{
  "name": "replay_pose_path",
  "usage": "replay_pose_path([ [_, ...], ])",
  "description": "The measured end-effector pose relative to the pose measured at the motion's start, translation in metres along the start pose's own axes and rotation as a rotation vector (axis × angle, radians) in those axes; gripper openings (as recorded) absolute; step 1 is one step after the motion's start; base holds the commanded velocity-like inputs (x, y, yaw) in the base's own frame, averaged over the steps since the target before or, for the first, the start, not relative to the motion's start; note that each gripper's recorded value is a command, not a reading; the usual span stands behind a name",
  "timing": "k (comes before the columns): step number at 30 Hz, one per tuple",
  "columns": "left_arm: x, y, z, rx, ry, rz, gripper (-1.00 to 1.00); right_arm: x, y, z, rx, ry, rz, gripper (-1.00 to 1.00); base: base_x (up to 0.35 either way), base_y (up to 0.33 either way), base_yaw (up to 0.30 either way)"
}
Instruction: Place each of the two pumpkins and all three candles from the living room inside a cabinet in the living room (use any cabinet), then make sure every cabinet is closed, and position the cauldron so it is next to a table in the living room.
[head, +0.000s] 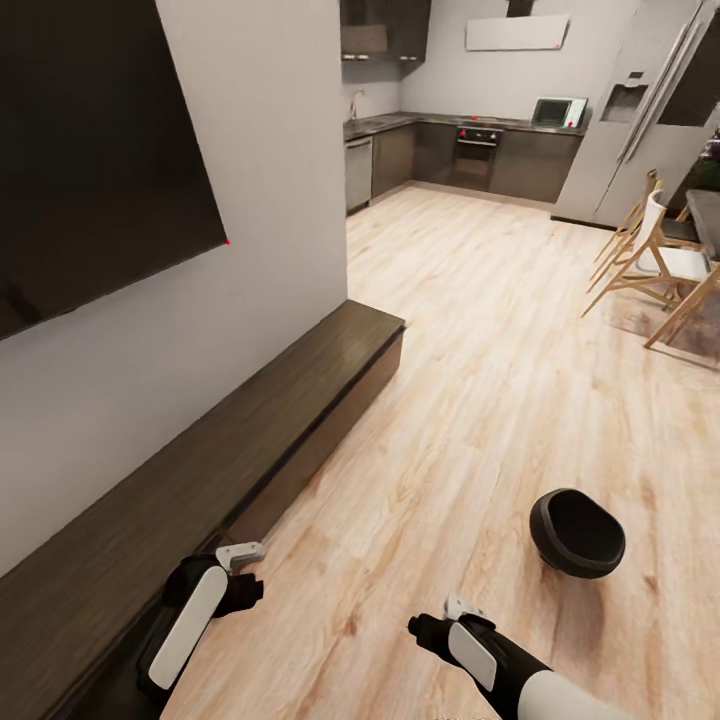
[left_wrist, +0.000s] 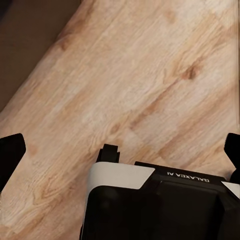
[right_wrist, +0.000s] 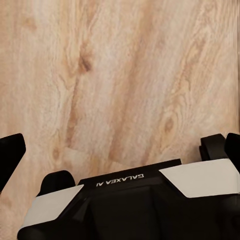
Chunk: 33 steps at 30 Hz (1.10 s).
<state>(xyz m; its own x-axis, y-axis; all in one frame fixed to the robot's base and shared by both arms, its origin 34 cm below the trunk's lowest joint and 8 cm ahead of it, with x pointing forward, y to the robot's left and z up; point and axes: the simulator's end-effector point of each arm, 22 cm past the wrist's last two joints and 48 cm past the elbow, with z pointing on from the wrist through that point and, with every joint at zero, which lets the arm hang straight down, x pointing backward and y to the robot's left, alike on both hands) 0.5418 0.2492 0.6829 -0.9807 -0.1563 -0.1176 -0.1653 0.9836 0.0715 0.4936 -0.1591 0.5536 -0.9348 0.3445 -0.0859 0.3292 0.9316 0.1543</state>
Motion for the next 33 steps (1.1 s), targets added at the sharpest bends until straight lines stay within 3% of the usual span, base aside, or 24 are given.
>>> replay_pose_path([
  [25,-0.0002,-0.0004,-0.0011,0.0,-0.002,0.001,1.0,0.0021,-0.0015,-0.0006,-0.002,0.007,0.035,1.0,0.0,0.0,-0.253],
  [33,-0.0002,-0.0009,-0.0011,0.001,-0.001,0.001,1.0,0.0055,-0.0011,-0.0001,-0.01,0.019,0.076,1.0,0.0,0.0,-0.247],
])
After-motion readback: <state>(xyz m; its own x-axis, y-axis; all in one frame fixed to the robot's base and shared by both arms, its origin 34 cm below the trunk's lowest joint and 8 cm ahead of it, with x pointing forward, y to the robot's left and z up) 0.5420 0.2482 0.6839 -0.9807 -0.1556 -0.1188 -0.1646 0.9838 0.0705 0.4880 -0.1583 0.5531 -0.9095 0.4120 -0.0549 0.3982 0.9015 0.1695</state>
